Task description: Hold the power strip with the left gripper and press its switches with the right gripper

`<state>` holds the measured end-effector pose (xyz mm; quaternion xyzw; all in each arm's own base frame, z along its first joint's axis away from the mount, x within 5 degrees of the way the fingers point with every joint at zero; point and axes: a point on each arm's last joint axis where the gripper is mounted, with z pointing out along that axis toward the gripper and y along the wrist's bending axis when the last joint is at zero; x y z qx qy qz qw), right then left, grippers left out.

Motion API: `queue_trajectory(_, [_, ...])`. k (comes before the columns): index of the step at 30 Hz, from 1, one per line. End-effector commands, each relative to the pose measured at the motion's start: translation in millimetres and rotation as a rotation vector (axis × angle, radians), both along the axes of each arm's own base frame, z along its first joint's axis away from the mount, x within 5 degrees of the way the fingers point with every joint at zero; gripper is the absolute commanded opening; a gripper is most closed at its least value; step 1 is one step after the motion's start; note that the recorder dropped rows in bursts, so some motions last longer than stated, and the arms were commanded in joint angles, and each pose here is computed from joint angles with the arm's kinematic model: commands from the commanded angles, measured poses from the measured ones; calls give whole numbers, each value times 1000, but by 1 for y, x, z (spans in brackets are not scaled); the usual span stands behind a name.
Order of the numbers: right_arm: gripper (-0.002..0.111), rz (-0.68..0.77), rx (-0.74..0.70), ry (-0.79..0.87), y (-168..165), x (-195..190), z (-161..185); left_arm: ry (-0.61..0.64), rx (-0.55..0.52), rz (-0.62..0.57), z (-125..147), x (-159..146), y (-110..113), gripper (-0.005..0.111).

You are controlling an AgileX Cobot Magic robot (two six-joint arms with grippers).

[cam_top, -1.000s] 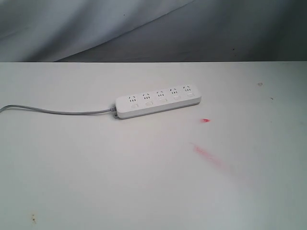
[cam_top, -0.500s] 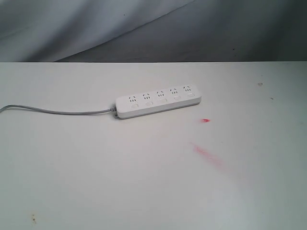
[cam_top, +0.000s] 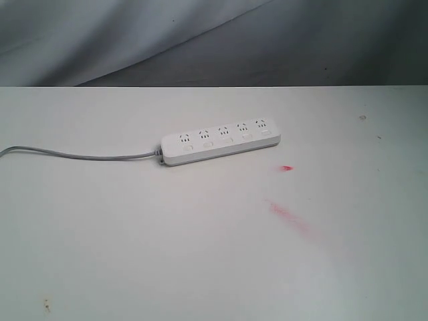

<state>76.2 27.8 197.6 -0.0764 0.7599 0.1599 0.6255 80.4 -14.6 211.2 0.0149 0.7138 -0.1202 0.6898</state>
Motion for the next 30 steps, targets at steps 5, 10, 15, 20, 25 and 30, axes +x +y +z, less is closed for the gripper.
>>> queue_trajectory(5, [0, -2, -16, -4, 0, 0, -1, 3, -5, -7, -1, -1, 0, 0])
queue_trajectory(10, [0, -3, -10, -2, 0, 0, -1, 3, -5, -7, -1, -1, 0, 0])
queue_trajectory(15, [0, -4, -6, -1, 0, 0, -1, 3, -5, -7, -1, -1, 0, 0])
queue_trajectory(20, [0, -4, -6, -1, 0, 0, -1, -19, -12, -7, 0, -3, 0, 0])
queue_trajectory(25, [0, -4, -6, -1, 0, 0, -1, -154, -3, -17, 10, -16, 3, 0])
queue_trajectory(30, [0, -4, -6, -1, 0, 0, -1, -197, 46, -63, 9, -26, 2, 0])
